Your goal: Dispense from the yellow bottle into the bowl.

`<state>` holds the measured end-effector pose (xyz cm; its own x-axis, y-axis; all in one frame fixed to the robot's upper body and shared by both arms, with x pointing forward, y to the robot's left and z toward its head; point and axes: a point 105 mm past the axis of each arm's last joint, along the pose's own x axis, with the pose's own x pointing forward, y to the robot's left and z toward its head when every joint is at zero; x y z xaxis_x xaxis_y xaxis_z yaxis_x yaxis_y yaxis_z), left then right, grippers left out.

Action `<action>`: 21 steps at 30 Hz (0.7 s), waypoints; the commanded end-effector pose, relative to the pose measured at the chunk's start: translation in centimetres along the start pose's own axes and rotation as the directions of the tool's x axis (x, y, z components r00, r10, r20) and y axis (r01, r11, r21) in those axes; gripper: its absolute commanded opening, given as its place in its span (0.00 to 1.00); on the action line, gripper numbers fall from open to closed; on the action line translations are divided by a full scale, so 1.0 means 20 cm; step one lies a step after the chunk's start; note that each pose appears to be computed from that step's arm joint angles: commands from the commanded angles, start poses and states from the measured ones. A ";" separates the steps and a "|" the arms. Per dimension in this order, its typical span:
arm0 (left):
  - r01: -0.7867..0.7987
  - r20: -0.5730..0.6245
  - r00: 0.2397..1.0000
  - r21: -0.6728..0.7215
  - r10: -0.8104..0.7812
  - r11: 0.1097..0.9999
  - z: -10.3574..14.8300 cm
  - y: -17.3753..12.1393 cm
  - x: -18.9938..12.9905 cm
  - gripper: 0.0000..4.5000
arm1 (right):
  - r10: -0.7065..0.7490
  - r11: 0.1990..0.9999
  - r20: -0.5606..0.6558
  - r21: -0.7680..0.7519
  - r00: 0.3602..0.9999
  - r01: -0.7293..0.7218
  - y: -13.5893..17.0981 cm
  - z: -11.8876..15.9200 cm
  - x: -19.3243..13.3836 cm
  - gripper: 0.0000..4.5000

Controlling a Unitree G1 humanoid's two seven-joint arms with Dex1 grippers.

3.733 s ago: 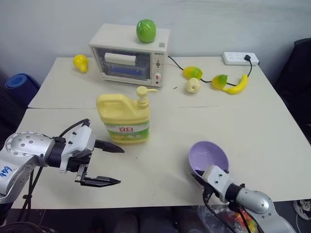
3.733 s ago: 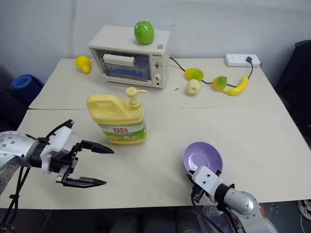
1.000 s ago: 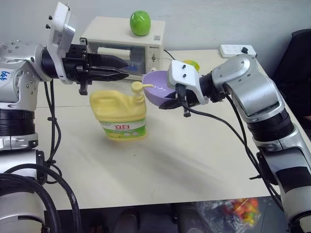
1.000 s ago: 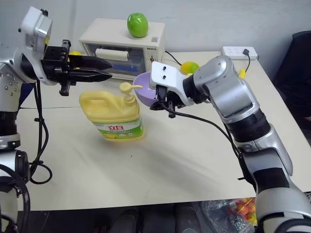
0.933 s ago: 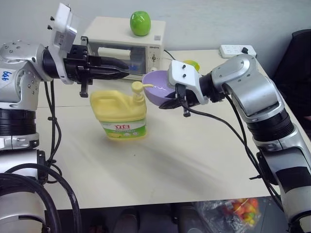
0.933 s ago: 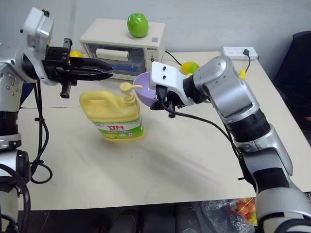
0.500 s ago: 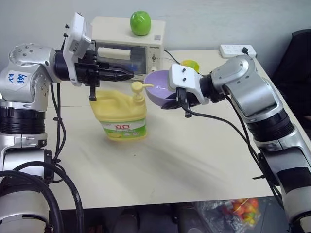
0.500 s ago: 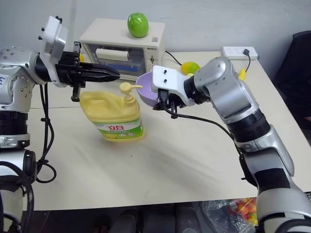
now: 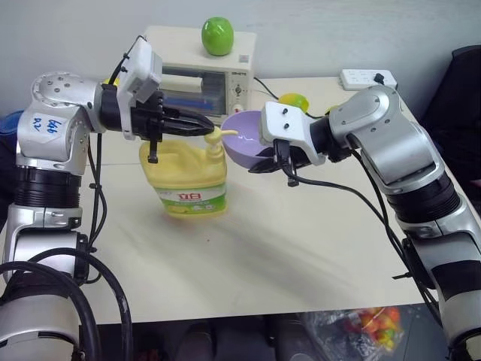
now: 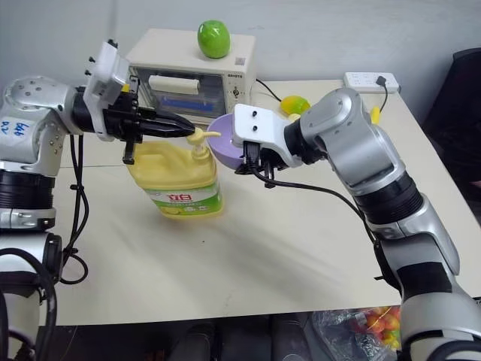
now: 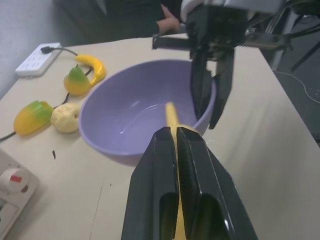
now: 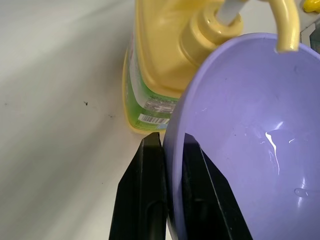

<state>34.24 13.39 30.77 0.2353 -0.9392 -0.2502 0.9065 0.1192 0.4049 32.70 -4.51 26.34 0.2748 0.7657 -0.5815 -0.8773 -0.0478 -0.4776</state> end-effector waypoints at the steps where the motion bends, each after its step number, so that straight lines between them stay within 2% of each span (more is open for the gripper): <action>1: 0.031 -0.037 0.999 0.040 -0.030 0.999 0.03 -0.01 0.01 0.05 | -0.035 0.998 0.017 -0.055 0.999 0.036 -0.01 0.05 -0.05 0.00; 13: 0.148 -0.220 0.967 0.070 -0.129 0.986 -0.01 -0.01 0.03 0.05 | -0.013 0.996 0.017 -0.087 1.000 0.014 0.00 0.06 -0.03 0.00; 21: 0.185 -0.289 0.944 0.060 -0.160 0.981 -0.05 -0.01 0.02 0.05 | -0.014 0.996 0.020 -0.093 1.000 0.016 0.01 0.07 -0.05 0.00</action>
<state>34.12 12.46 31.53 0.1925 -0.8640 -0.4652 0.8820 -0.0554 0.4679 32.41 -4.34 26.53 0.2696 0.7682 -0.5806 -0.8636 -0.0738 -0.4987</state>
